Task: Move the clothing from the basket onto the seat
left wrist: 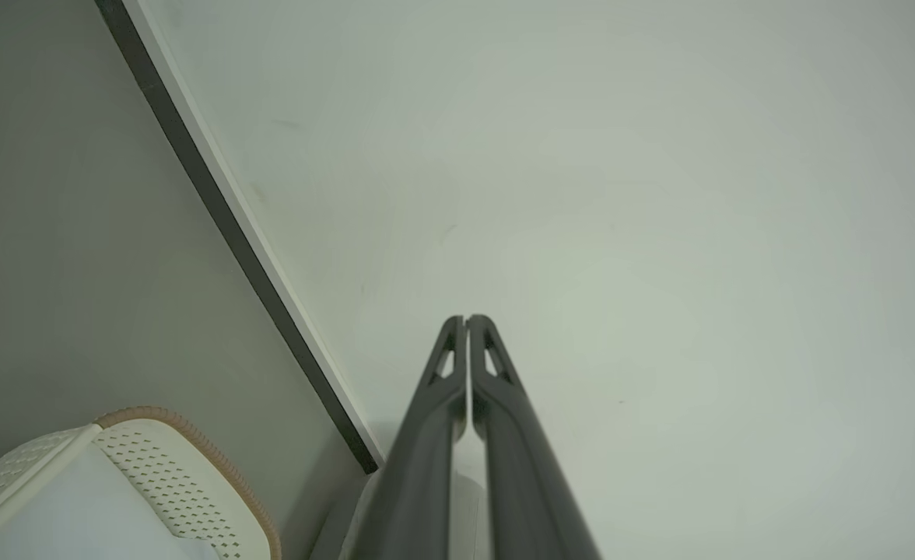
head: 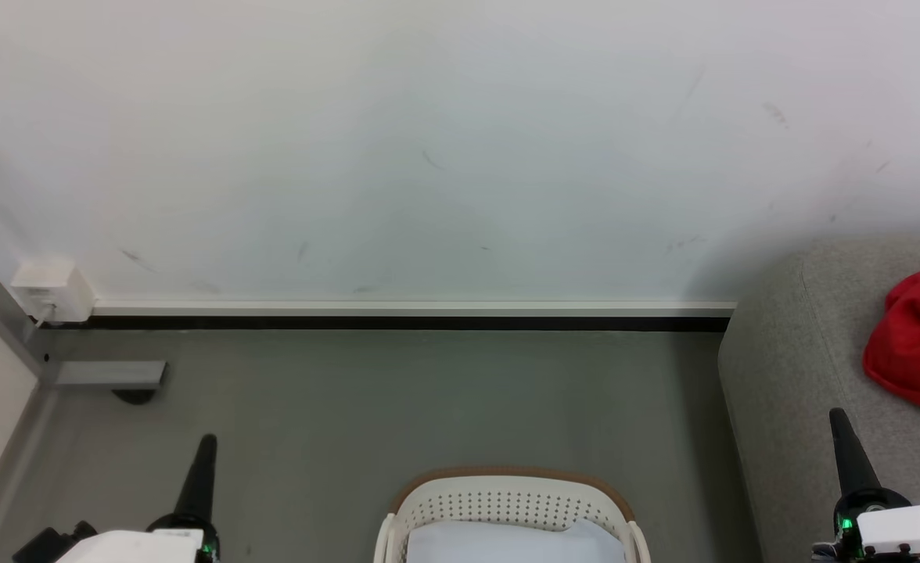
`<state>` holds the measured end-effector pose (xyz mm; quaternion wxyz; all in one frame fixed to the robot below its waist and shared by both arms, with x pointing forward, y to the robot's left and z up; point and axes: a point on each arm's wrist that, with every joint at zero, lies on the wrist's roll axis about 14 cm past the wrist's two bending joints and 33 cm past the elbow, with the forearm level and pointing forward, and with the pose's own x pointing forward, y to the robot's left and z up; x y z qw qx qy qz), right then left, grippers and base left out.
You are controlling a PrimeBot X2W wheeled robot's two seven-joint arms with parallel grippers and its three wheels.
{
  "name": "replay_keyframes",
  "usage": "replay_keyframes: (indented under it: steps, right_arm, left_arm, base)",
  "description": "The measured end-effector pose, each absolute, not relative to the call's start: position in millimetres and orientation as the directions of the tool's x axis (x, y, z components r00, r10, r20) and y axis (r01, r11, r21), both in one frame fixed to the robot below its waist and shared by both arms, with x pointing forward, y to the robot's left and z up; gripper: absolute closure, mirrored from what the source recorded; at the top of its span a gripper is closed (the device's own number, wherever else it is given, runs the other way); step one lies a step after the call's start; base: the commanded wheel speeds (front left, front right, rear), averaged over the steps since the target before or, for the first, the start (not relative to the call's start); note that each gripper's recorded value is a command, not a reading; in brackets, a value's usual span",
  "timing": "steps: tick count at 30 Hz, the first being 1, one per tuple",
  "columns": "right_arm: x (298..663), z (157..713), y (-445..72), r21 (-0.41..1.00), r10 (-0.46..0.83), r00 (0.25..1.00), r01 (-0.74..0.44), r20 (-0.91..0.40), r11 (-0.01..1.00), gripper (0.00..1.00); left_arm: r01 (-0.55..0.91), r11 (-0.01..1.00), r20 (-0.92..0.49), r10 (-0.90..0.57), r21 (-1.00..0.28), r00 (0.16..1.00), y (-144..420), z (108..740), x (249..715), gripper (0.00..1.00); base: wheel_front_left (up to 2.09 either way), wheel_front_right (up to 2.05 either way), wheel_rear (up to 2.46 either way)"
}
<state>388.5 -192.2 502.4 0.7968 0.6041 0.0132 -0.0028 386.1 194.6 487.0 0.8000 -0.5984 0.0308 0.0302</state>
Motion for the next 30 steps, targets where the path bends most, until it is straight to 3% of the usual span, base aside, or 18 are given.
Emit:
replay_keyframes:
  steps: [30]
  right_arm:
    - [389.8,506.2,-198.1,0.998,0.003,1.000,0.008,-0.008,0.065,1.00]
  left_arm:
    - [-0.032,0.072,-0.032,-0.002,-0.997,0.999,197.5,499.8,387.9,1.00]
  base:
    - [0.00,0.00,0.00]
